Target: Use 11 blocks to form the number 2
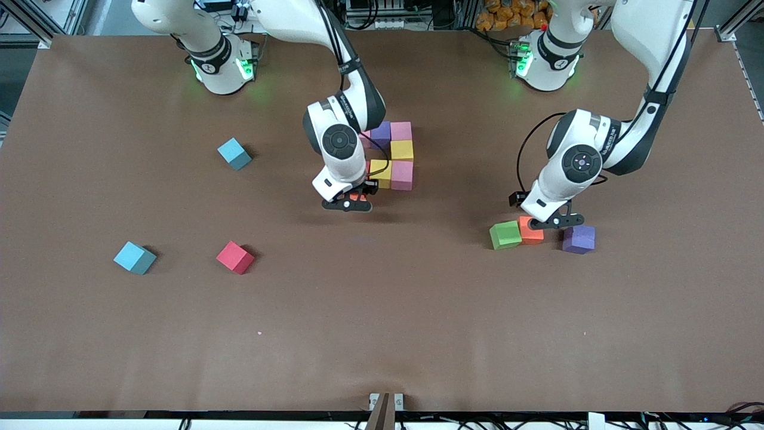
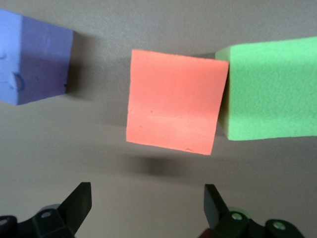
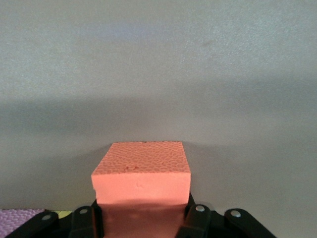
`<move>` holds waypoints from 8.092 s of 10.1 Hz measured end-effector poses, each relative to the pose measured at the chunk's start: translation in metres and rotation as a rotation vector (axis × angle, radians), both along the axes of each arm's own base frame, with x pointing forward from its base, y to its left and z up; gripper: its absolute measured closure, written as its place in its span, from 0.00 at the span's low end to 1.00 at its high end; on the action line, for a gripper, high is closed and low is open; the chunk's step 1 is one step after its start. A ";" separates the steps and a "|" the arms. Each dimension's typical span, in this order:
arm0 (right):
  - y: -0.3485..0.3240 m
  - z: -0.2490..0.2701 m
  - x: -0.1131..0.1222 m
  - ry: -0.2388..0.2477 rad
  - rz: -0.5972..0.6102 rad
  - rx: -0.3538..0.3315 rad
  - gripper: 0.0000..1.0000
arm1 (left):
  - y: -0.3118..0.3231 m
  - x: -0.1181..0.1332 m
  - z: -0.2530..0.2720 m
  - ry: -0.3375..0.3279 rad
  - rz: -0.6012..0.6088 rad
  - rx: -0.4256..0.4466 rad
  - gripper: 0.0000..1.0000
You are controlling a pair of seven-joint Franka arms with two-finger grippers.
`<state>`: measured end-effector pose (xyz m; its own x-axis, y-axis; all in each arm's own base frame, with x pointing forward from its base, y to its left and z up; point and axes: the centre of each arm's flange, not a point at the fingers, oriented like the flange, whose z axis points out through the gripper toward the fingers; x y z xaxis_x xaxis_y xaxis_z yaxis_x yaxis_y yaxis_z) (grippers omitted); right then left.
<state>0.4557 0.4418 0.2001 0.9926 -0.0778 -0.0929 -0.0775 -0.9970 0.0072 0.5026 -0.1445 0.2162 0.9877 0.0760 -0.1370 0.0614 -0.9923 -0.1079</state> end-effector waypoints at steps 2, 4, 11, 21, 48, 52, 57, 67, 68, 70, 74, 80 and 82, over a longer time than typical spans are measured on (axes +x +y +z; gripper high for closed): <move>0.000 0.000 0.000 -0.001 -0.009 0.000 0.44 | -0.002 0.001 -0.011 -0.009 -0.001 -0.015 0.00; 0.000 0.000 0.000 -0.002 -0.017 -0.001 0.44 | -0.004 0.005 -0.018 -0.027 -0.001 -0.031 0.00; -0.001 0.009 0.006 -0.018 -0.027 0.009 0.00 | -0.009 0.031 -0.009 -0.074 0.006 -0.052 0.00; -0.253 0.131 0.152 -0.111 -0.479 0.000 0.00 | 0.004 0.065 -0.012 -0.100 -0.027 -0.066 0.04; -0.327 0.006 0.178 -0.061 -0.490 0.028 0.39 | -0.441 0.023 0.026 -0.256 -0.098 -0.215 0.44; -0.318 0.021 0.184 -0.056 -0.495 0.049 0.39 | -0.458 0.002 0.022 -0.225 -0.107 -0.213 0.44; -0.316 0.021 0.183 -0.044 -0.501 0.049 0.39 | -0.453 0.004 0.018 -0.169 -0.120 -0.236 0.44; -0.312 0.026 0.186 -0.051 -0.523 0.055 0.39 | -0.451 0.002 -0.001 -0.147 -0.135 -0.223 0.44; -0.311 0.026 0.186 -0.051 -0.523 0.056 0.39 | -0.451 0.002 -0.001 -0.142 -0.128 -0.229 0.43; -0.309 0.026 0.186 -0.050 -0.519 0.056 0.39 | -0.450 0.006 0.002 -0.138 -0.110 -0.243 0.20; -0.306 0.026 0.185 -0.050 -0.518 0.056 0.39 | -0.451 0.014 0.028 -0.161 -0.105 -0.263 0.00; -0.258 0.044 0.187 -0.041 -0.652 0.070 0.39 | -0.340 0.090 0.137 -0.122 0.047 -0.204 0.00; -0.209 0.071 0.188 -0.036 -0.744 0.092 0.39 | -0.274 0.117 0.136 -0.090 0.058 -0.178 0.00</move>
<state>0.6435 0.2326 0.2714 0.6837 -0.7229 -0.1000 -0.7297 -0.6780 -0.0887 0.6193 -0.4186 0.3524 0.9912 0.1155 -0.0650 0.1204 -0.9897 0.0769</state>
